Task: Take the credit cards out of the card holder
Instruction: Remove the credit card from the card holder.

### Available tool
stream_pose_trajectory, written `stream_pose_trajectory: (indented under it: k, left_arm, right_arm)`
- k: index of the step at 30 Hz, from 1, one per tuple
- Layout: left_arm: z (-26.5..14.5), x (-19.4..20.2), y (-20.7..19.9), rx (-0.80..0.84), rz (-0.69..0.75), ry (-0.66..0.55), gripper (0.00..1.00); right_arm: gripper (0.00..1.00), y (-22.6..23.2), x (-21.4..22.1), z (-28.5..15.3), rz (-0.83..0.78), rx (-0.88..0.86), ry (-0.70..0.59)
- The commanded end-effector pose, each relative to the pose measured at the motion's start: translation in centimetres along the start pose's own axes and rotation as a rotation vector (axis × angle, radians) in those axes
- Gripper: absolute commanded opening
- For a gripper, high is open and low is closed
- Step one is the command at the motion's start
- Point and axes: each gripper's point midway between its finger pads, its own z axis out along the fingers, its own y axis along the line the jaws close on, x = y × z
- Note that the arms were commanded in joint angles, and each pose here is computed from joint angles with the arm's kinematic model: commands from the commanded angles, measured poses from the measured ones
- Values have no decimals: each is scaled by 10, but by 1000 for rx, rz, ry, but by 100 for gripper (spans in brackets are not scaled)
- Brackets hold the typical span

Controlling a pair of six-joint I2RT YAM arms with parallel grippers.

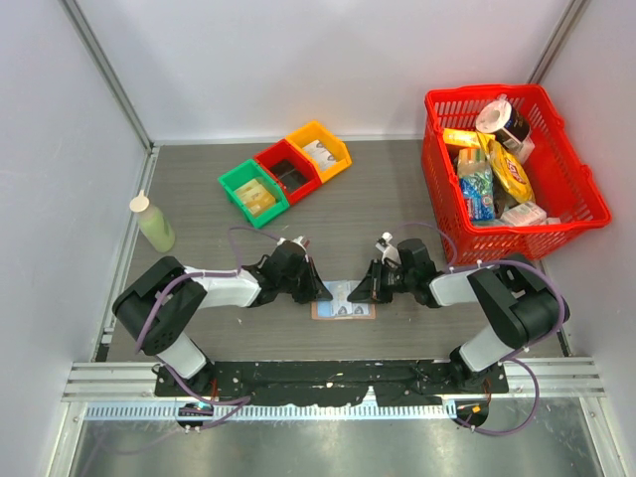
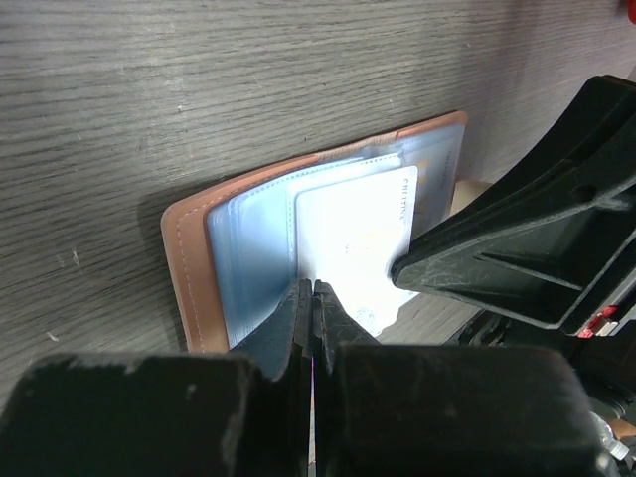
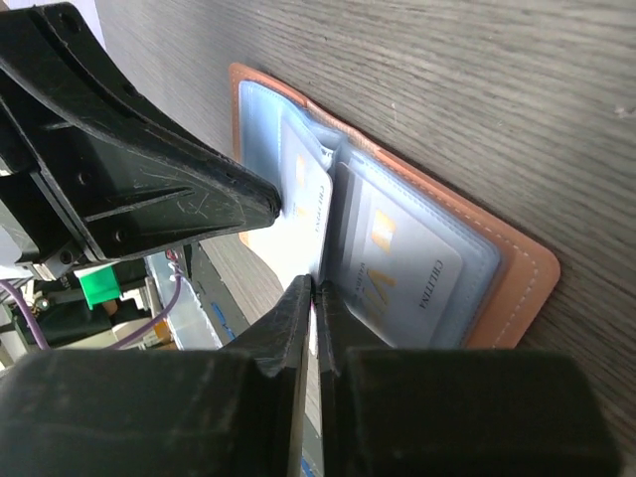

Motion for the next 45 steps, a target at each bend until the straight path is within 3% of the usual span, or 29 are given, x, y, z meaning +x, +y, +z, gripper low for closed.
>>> stream_pose_trajectory:
  k: [1, 20, 27, 31, 36, 40, 43, 45]
  left_arm:
    - [3, 19, 37, -117, -4, 43, 0]
    - [6, 25, 46, -136, -17, 59, 0]
    - [4, 22, 43, -126, -15, 49, 0]
    - [4, 23, 42, -123, -15, 51, 0]
    - [4, 23, 42, -122, -15, 49, 0]
    - [3, 23, 42, -121, -17, 48, 0]
    - [3, 23, 44, -124, -18, 46, 0]
    - [2, 22, 44, -125, -16, 39, 0]
  right_arm:
    - [4, 19, -17, -3, -72, -59, -66]
    - [1, -6, -21, -25, -76, 19, -43]
    - [30, -7, -23, -22, -61, 21, -46]
    - [36, -8, -24, -18, -53, 15, -46]
    - [36, -11, -25, -12, -57, 25, -45]
    - [27, -14, -23, -11, -52, 26, -34]
    - [5, -13, -24, -13, -67, 34, -44]
    - [1, -15, -26, -17, -74, 59, -54]
